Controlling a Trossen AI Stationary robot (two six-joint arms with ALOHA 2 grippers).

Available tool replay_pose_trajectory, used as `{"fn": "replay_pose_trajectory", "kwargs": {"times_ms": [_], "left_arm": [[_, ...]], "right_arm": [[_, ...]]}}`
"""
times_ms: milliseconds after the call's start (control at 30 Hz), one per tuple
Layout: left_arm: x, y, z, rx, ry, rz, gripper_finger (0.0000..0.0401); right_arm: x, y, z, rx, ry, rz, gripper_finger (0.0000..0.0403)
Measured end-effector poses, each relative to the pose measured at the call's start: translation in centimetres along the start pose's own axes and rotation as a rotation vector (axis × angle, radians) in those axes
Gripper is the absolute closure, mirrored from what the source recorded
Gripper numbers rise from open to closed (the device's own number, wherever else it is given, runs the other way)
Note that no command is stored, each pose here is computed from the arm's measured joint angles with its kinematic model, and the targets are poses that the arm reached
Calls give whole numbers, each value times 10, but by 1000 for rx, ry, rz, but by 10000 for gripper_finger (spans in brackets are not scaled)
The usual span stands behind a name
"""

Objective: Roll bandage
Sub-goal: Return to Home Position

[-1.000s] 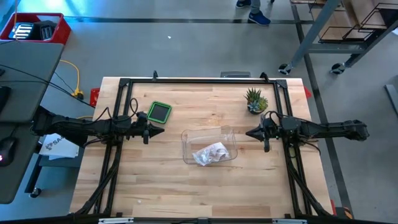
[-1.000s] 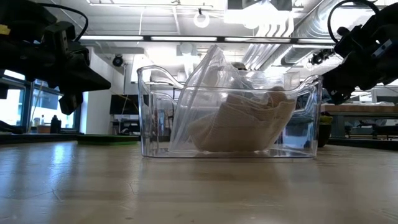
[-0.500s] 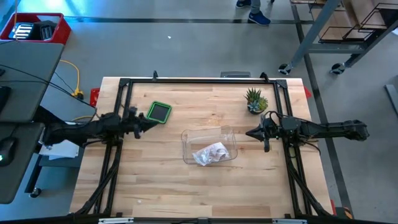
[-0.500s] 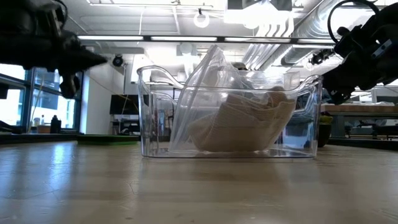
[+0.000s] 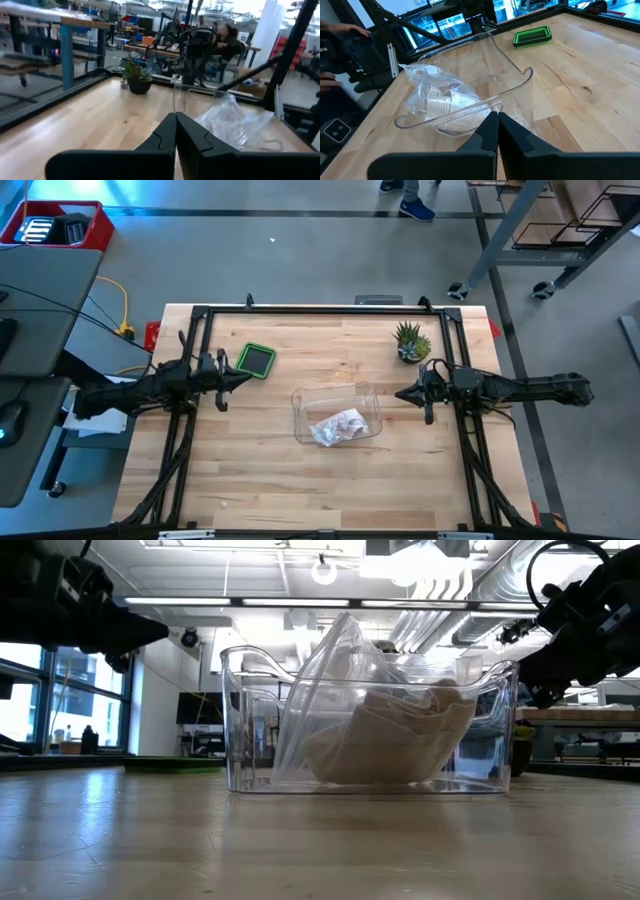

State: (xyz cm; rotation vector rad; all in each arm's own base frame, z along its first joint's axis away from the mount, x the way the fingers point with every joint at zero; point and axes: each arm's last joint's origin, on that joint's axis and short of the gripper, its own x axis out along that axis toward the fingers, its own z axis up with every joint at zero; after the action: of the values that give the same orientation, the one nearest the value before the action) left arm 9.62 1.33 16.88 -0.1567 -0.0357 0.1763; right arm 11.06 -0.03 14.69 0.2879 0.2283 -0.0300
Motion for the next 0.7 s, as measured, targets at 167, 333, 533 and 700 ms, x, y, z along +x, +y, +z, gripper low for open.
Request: {"fn": "replay_pose_trajectory", "kwargs": {"times_ms": [167,333,533,700], "left_arm": [[0,1,0,8,0,4,400],[0,2,0,-47,0,12,400],[0,2,0,-49,0,11,400],[0,2,0,-49,0,11,400]], "right_arm": [[0,0,0,0,0,0,403],[0,0,0,0,0,0,403],[0,0,0,0,0,0,403],[0,0,0,0,0,0,403]]}}
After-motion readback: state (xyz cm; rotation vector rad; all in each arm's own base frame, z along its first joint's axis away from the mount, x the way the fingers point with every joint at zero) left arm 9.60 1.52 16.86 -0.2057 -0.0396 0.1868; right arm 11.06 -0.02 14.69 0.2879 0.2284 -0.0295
